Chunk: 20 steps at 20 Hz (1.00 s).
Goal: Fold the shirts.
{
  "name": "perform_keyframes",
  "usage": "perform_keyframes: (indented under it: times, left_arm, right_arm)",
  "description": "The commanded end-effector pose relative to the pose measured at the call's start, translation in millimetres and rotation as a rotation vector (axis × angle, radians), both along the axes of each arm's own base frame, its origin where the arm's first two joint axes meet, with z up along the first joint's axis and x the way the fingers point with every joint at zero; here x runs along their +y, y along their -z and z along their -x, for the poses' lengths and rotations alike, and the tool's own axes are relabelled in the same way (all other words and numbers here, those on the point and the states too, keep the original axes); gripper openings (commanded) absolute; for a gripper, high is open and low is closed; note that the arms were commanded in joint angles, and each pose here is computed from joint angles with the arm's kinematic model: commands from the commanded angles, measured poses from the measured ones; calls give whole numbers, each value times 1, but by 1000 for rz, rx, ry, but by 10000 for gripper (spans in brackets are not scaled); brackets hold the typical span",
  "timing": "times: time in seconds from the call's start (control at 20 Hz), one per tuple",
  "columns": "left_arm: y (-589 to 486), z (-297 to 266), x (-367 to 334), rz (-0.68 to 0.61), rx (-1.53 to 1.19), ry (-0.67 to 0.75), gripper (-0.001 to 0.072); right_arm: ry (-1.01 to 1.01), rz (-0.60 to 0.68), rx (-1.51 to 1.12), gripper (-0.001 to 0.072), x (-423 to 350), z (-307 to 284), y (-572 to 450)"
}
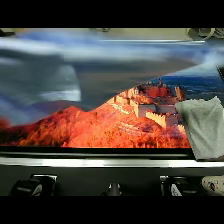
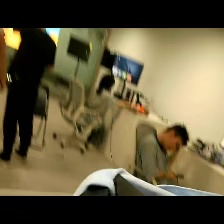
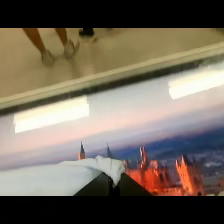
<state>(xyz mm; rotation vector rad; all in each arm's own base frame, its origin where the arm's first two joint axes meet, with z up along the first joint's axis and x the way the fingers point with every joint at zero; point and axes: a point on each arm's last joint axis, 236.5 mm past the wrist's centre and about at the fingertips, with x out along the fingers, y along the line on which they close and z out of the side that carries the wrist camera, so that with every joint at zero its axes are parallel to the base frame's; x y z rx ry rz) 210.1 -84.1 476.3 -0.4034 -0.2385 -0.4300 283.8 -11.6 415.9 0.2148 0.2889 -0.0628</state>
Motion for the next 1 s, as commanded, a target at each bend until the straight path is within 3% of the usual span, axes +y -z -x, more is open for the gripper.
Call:
perform_keyframes:
  times: [0.0, 0.3, 0.6, 0.75, 0.95]
  left_arm:
    - [-65, 62, 32, 38, -181, -131, 30]
    - [-37, 23, 28, -4, -44, -132, 31]
    - [-22, -21, 26, 7, 31, -117, 31]
    - [48, -93, 27, -99, 287, -144, 31]
    - [171, -213, 25, -148, 598, -130, 31]
  right_arm:
    - [89, -12, -122, 23, -15, 59, -52]
    - [137, 25, 77, 23, -27, 75, -8]
    - [187, 52, 92, 22, -41, 67, -5]
    - [223, 62, 297, 22, -54, 27, 48]
    - [174, 36, 536, 23, -51, -95, 162]
